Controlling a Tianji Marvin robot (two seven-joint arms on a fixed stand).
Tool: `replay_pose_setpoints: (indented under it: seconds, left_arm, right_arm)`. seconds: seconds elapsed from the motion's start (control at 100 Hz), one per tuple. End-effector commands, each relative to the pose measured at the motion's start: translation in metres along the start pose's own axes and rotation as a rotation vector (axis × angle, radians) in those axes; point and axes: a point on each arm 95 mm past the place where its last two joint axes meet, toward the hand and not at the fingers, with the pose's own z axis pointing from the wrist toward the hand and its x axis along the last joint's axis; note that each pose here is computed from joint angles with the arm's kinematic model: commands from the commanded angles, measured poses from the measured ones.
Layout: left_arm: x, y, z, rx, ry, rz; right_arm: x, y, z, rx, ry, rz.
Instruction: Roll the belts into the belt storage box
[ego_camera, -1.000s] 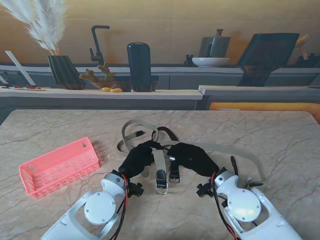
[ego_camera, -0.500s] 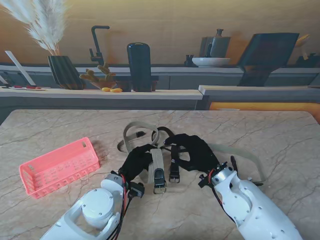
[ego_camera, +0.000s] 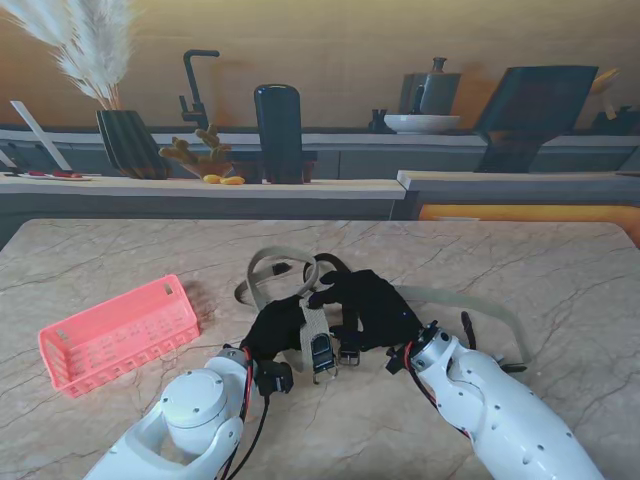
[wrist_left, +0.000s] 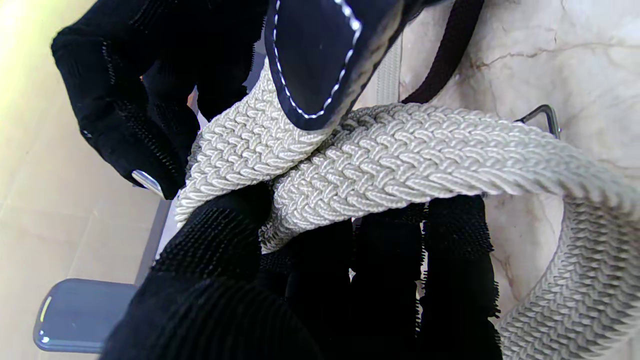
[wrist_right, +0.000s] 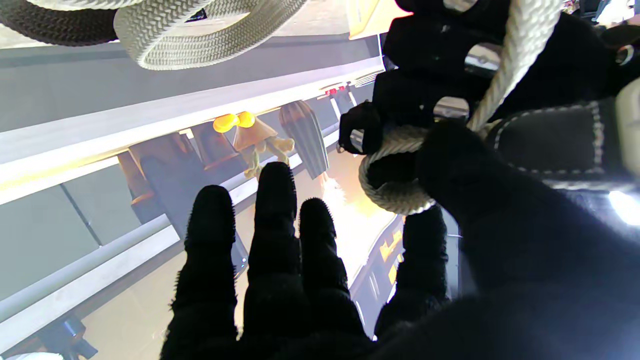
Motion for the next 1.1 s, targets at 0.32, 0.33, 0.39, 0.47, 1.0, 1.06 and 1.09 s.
replay_pose_setpoints:
  seconds: [0.32,0.33,0.39,0.47,1.0,1.06,1.09]
  left_arm:
    - [0.002,0.003,0.002,0.011,-0.038,-0.069]
    - [0.002,0.003,0.002,0.012,-0.038,-0.068]
    - [0.002,0.003,0.002,0.018,-0.037,-0.056]
    - [0.001,0.003,0.003,0.026,-0.031,-0.025]
    - [-0.002,-0.003,0.010,-0.039,0.153,0.453]
    - [-0.003,-0.002,0.011,-0.051,0.174,0.495]
    - [-0.004,-0.002,0.012,-0.055,0.186,0.521]
  right_arm:
    - [0.008,-0.007,0.000,0.000,0.050,0.022]
    - [0.008,-0.007,0.000,-0.001,0.050,0.024]
    - [0.009,-0.007,0.001,-0.010,0.048,0.031]
    - [0.010,-0.006,0.001,-0.020,0.038,0.048]
    - [0.017,0.016,0.015,-0.111,-0.184,0.340]
    - [0.017,0.018,0.018,-0.118,-0.212,0.368]
    - [0.016,0.019,0.019,-0.120,-0.229,0.385]
